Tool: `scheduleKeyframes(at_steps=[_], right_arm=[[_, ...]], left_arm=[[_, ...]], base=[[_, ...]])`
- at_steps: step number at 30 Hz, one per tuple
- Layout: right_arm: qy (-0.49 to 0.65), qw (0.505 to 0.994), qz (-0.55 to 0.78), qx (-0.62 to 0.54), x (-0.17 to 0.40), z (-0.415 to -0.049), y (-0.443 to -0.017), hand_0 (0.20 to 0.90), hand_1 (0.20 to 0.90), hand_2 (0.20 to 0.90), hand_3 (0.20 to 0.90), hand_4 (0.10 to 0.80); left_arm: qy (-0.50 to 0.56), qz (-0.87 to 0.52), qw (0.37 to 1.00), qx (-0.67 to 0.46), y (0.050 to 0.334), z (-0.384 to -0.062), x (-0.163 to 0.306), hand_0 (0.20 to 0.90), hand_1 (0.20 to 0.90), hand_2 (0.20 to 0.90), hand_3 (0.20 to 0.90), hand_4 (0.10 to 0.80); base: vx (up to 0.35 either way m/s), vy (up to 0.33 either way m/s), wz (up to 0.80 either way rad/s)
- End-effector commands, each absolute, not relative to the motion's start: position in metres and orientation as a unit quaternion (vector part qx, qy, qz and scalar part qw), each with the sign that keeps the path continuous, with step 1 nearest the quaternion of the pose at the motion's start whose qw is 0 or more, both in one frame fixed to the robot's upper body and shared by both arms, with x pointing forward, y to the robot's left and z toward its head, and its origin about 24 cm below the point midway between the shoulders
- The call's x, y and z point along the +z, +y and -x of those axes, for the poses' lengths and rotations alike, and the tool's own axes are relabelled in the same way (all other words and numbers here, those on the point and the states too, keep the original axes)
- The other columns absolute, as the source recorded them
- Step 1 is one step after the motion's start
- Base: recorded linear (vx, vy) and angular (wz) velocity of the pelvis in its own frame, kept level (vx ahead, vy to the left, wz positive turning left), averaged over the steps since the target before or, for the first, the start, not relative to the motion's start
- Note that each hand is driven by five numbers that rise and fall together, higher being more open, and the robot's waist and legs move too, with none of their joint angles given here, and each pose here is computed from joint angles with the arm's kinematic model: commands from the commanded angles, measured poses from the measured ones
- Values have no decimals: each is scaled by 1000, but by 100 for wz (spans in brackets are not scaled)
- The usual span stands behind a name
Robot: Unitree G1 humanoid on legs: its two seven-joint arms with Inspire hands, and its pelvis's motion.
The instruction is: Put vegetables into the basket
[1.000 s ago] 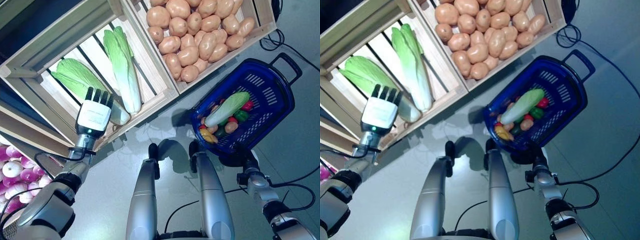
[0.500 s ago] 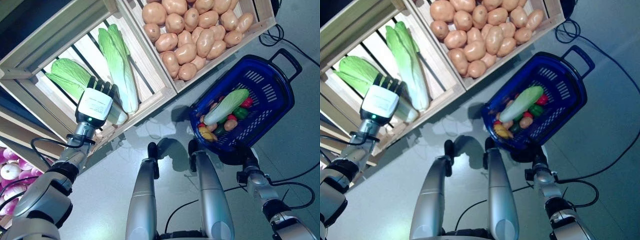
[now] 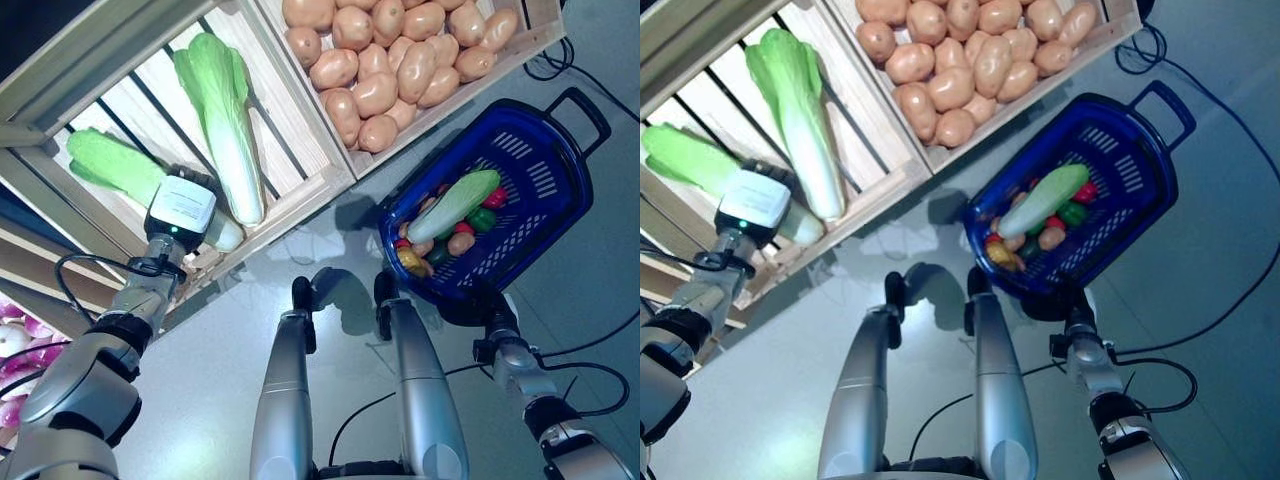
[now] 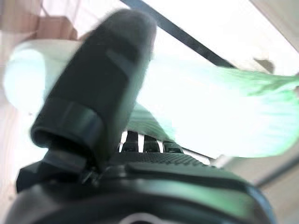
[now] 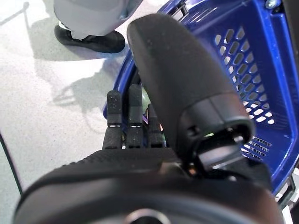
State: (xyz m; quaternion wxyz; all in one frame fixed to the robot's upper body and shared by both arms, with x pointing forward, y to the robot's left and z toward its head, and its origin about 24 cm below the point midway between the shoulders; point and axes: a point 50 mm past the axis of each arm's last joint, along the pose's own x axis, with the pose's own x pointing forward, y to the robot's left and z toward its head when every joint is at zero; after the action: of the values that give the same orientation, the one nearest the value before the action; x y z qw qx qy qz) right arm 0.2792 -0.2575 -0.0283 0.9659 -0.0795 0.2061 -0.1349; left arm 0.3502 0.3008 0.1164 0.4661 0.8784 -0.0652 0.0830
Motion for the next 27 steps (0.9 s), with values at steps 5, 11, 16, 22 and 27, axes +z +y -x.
scheduleKeyframes(at_steps=[5, 11, 16, 22, 27], right_arm=[[205, 962, 68, -169, -30, -271, -266, 900, 900, 900, 900, 800], [203, 962, 64, -171, -29, -272, -265, 900, 900, 900, 900, 800], [207, 961, 64, -171, -31, -272, -263, 900, 900, 900, 900, 800], [210, 961, 64, -168, -32, -271, -261, 900, 900, 900, 900, 800], [213, 960, 67, -169, -34, -270, -260, 900, 900, 900, 900, 800]], left_arm=[[-93, -871, 468, 115, 300, -359, 149, 900, 900, 900, 900, 800], [-191, -868, 444, 114, 286, -359, 156, 900, 900, 900, 900, 800], [-269, -850, 439, 114, 273, -359, 163, 900, 900, 900, 900, 800], [-305, -836, 444, 106, 267, -359, 165, 592, 592, 592, 592, 595], [-321, -828, 444, 120, 264, -360, 171, 300, 300, 300, 300, 400]], base=[[0, 0, 0], [0, 0, 0], [0, 0, 0], [0, 7, -2], [0, 0, 0]])
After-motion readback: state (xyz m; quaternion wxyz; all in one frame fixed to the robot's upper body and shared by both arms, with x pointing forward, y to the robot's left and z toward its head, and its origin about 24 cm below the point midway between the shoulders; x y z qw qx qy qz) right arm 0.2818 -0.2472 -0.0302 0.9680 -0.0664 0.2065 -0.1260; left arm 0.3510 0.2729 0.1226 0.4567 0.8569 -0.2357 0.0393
